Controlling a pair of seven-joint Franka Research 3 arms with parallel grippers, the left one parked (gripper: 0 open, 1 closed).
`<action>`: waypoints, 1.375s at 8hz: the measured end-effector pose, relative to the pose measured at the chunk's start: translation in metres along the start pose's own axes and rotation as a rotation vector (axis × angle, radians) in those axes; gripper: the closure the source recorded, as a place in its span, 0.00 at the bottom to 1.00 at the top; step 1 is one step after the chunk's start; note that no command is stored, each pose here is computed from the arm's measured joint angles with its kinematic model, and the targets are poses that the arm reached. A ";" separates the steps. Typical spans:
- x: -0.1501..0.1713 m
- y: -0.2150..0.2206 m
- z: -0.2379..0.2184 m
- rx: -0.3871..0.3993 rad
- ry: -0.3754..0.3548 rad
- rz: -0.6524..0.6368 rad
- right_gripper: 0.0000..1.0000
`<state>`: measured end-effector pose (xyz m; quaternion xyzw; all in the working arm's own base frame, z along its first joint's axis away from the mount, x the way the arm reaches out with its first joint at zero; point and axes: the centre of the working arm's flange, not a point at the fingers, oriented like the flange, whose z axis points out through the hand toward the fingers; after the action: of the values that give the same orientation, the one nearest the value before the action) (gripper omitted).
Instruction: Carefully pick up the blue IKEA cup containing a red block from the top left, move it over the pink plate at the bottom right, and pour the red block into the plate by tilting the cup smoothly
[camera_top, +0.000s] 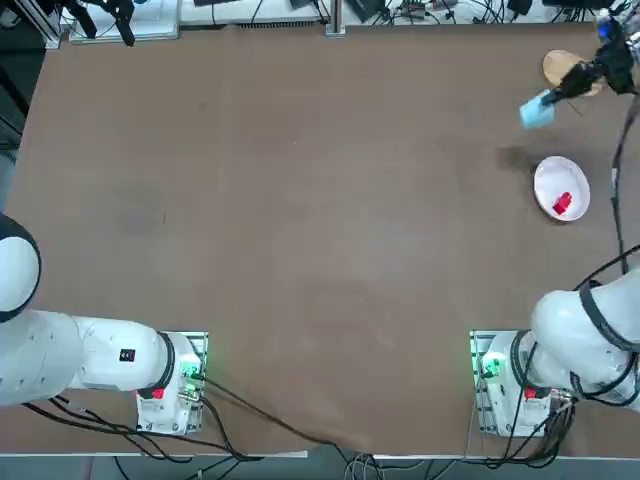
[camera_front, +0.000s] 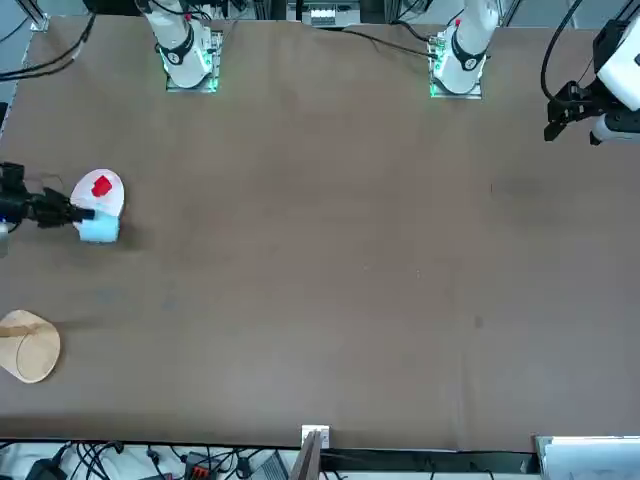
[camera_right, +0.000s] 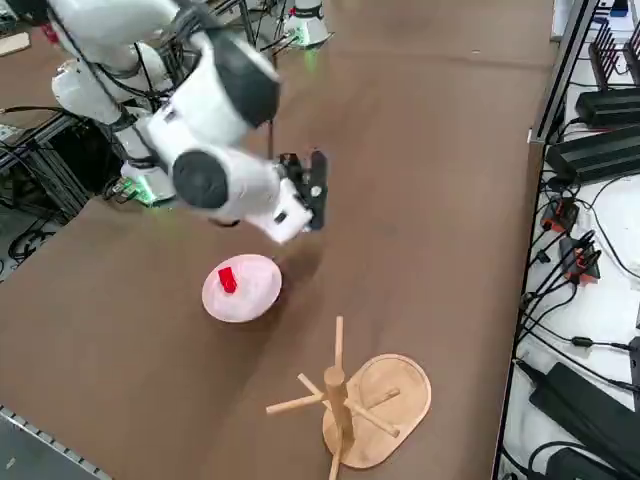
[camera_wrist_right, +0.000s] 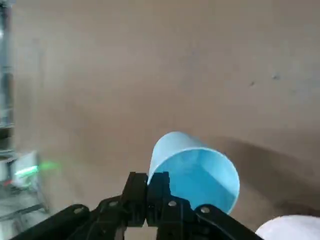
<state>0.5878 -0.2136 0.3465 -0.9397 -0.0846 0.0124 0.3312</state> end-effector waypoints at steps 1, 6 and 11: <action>0.017 -0.023 0.014 -0.089 0.013 0.034 0.98; 0.059 -0.100 0.078 -0.298 0.079 0.386 0.98; 0.076 -0.162 0.152 -0.428 0.081 0.759 0.98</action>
<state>0.6265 0.0173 0.3311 -0.9514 0.2789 0.0785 0.1040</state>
